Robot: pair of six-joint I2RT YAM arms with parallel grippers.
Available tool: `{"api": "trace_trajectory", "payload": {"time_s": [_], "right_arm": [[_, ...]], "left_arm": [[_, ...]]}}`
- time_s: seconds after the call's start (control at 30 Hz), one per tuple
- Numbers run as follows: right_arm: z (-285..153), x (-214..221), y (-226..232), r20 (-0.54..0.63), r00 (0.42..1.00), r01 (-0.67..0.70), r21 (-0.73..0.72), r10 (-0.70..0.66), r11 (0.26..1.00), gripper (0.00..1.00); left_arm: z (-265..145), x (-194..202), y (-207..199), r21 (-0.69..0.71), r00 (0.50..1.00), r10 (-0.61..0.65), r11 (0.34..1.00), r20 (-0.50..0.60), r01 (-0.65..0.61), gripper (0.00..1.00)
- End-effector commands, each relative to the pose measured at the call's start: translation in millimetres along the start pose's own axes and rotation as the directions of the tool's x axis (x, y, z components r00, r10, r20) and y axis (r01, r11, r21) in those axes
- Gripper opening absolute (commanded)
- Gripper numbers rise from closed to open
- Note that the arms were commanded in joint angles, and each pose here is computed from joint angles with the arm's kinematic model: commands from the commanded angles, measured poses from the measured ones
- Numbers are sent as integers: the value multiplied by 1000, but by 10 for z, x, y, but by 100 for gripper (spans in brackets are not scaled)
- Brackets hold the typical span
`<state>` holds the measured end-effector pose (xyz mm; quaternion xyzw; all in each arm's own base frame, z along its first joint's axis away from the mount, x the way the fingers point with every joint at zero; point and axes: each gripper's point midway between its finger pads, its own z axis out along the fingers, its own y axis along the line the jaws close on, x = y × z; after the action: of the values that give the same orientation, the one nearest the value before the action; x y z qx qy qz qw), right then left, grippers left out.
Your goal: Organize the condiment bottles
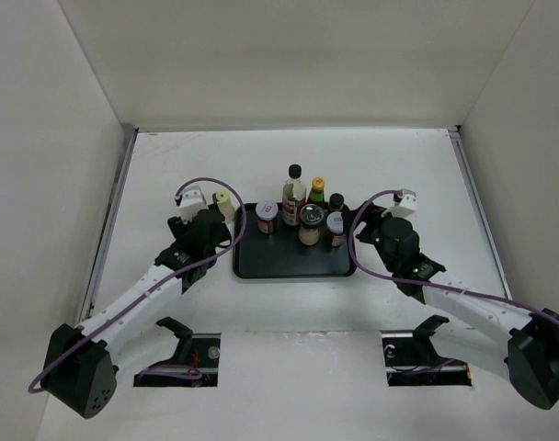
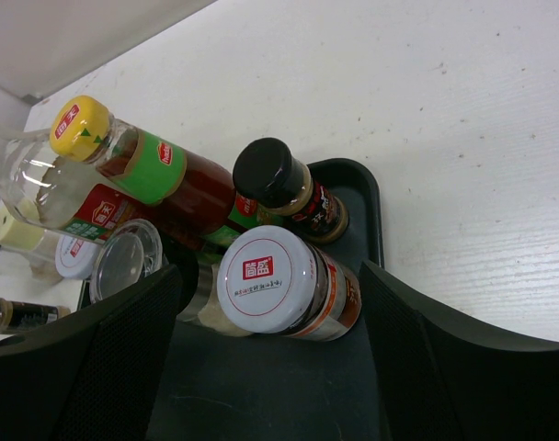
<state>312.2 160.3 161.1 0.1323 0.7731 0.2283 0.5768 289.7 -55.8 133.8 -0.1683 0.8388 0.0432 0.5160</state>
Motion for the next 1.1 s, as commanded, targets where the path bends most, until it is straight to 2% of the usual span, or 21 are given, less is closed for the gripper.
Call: {"api": "trace_trajectory", "payload": {"time_s": [0.0,0.2,0.47,0.67,0.9,1.07], "right_arm": [[18,-181,192,57,998,-16,-58,20,998,82],[26,-169,191,53,998,-15,-57,18,998,82],[33,-153,200,48,999,-14,-61,17,998,82],[39,-142,202,44,999,-11,-62,14,998,82],[39,-145,203,46,999,-9,-62,12,998,82],[32,-146,201,47,999,-11,-63,14,998,82]], "left_arm": [[73,-21,-124,47,1000,-21,999,11,20,66],[173,0,-117,23,1000,-22,1000,20,21,58],[298,12,-47,-33,998,3,999,58,-1,56],[323,6,-51,-46,997,24,999,74,-20,51],[303,8,-85,-29,996,38,999,83,-36,31],[136,-192,-180,22,992,6,1000,126,-9,25]]}}
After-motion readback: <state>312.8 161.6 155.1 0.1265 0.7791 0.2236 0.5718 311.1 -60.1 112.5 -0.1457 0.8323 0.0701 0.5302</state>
